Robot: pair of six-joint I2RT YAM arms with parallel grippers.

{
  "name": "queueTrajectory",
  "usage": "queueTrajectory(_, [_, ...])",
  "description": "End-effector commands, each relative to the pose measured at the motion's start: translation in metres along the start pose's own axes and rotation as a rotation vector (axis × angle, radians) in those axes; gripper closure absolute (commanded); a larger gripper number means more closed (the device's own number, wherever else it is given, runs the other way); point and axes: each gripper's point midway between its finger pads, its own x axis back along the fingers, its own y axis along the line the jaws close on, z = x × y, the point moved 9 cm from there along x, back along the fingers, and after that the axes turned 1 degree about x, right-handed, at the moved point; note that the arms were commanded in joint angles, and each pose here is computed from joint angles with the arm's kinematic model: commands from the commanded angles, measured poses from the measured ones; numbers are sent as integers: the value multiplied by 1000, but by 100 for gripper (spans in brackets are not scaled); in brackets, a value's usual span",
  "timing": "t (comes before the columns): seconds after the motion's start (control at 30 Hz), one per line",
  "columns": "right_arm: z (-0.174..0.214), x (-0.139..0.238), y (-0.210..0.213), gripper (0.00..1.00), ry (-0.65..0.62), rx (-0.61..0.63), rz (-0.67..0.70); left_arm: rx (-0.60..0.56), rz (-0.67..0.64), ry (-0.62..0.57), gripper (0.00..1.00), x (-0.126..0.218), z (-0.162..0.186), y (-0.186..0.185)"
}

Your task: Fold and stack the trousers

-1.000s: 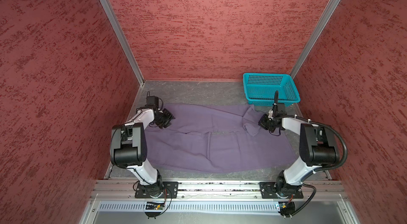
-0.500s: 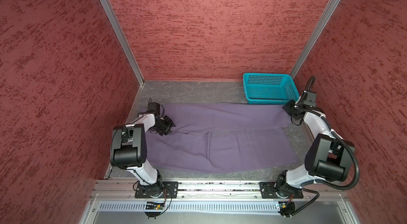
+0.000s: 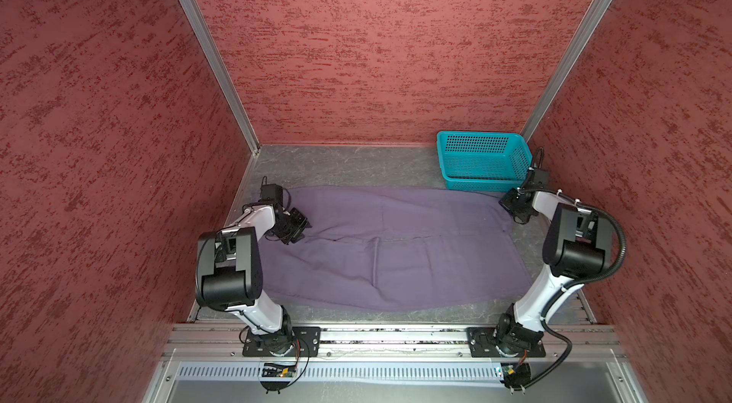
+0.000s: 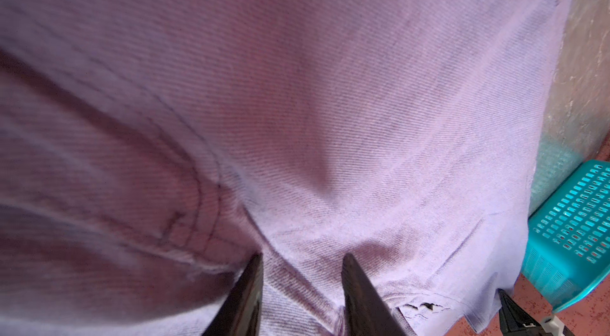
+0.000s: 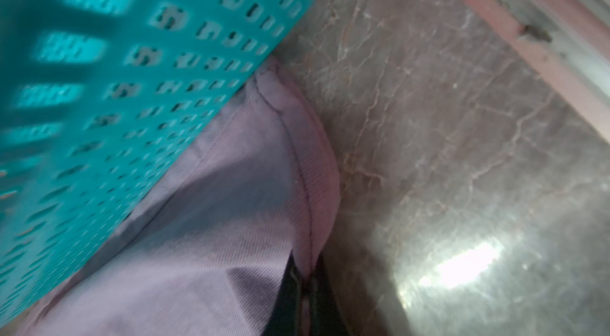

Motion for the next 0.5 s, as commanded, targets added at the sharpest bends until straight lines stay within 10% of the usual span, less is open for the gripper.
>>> queueTrajectory(0.0, [-4, -5, -3, 100, -41, 21, 37, -7, -40, 11, 59, 0, 5, 10])
queueTrajectory(0.47, [68, 38, -47, 100, -73, -111, 57, 89, -142, 3, 60, 17, 21, 65])
